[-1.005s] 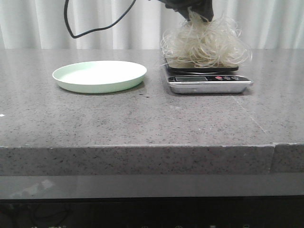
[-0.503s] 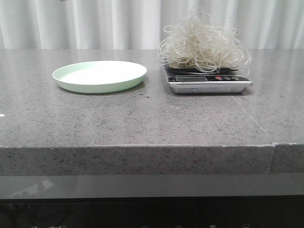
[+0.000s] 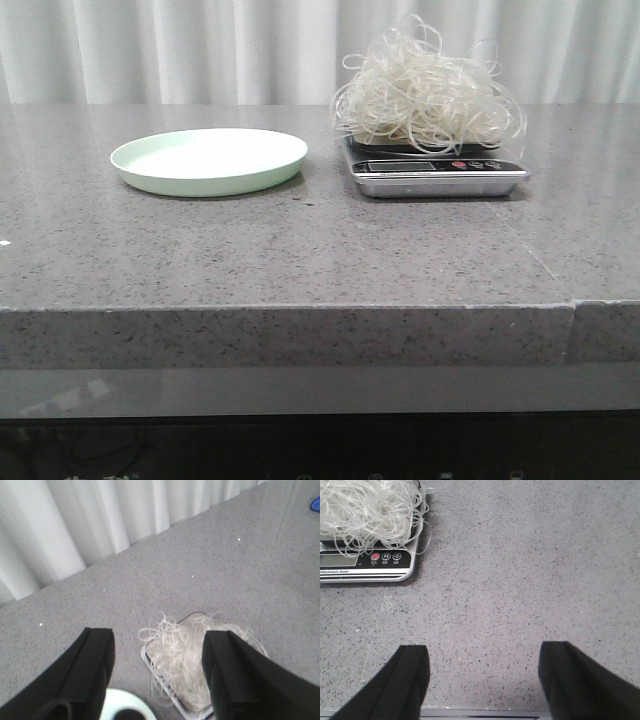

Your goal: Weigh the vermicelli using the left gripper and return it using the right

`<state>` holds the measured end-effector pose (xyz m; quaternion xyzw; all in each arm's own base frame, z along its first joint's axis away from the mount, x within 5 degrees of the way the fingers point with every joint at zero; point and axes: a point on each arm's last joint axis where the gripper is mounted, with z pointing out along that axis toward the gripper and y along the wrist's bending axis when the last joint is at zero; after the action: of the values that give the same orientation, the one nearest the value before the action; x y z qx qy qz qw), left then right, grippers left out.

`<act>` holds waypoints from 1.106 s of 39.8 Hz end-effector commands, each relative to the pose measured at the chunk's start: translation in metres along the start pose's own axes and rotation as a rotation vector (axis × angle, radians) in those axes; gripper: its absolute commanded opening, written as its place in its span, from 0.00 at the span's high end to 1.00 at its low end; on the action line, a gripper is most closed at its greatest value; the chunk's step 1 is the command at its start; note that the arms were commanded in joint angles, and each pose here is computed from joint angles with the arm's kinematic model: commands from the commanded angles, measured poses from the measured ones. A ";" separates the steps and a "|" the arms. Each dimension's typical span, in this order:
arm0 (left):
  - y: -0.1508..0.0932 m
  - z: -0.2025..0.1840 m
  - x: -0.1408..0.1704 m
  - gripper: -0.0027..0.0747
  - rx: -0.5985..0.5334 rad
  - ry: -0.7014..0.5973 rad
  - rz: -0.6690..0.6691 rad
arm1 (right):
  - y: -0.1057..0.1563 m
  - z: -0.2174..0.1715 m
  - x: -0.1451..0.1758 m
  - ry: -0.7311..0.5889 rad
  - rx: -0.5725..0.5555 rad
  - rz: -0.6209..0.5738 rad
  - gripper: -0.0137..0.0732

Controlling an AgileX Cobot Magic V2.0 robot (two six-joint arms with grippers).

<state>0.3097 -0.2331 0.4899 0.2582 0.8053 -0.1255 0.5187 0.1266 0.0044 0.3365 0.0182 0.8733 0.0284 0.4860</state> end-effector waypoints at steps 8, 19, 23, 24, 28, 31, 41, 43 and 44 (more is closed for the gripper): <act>0.000 -0.083 0.017 0.35 0.042 -0.219 -0.002 | 0.000 -0.004 -0.014 -0.086 0.001 -0.003 0.19; 0.005 -0.132 0.090 0.36 0.055 -0.215 0.009 | 0.000 -0.004 -0.014 -0.086 0.001 -0.003 0.19; 0.006 -0.146 0.119 0.36 0.058 -0.190 0.008 | 0.000 -0.004 -0.014 -0.086 0.001 -0.003 0.19; 0.006 -0.153 0.124 0.36 0.061 -0.195 0.003 | 0.000 -0.004 -0.014 -0.086 0.001 -0.003 0.19; 0.007 -0.169 0.150 0.36 0.076 -0.188 -0.017 | 0.000 -0.004 -0.014 -0.085 0.001 -0.003 0.19; 0.008 -0.179 0.167 0.36 0.086 -0.188 -0.031 | 0.000 -0.004 -0.014 -0.085 -0.001 -0.005 0.19; 0.011 -0.212 0.210 0.36 0.088 -0.217 -0.040 | 0.014 -0.005 -0.014 -0.085 -0.109 -0.057 0.19; 0.012 -0.216 0.214 0.36 0.088 -0.226 -0.041 | 0.018 -0.005 -0.015 -0.084 -0.135 -0.077 0.19; 0.012 -0.218 0.215 0.36 0.089 -0.230 -0.043 | 0.019 -0.004 -0.016 -0.079 -0.144 -0.084 0.19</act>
<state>0.0834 -0.0617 0.3790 0.2571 0.7681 -0.1762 0.5594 0.1256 0.0169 0.3367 -0.0291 0.8725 0.0598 0.4841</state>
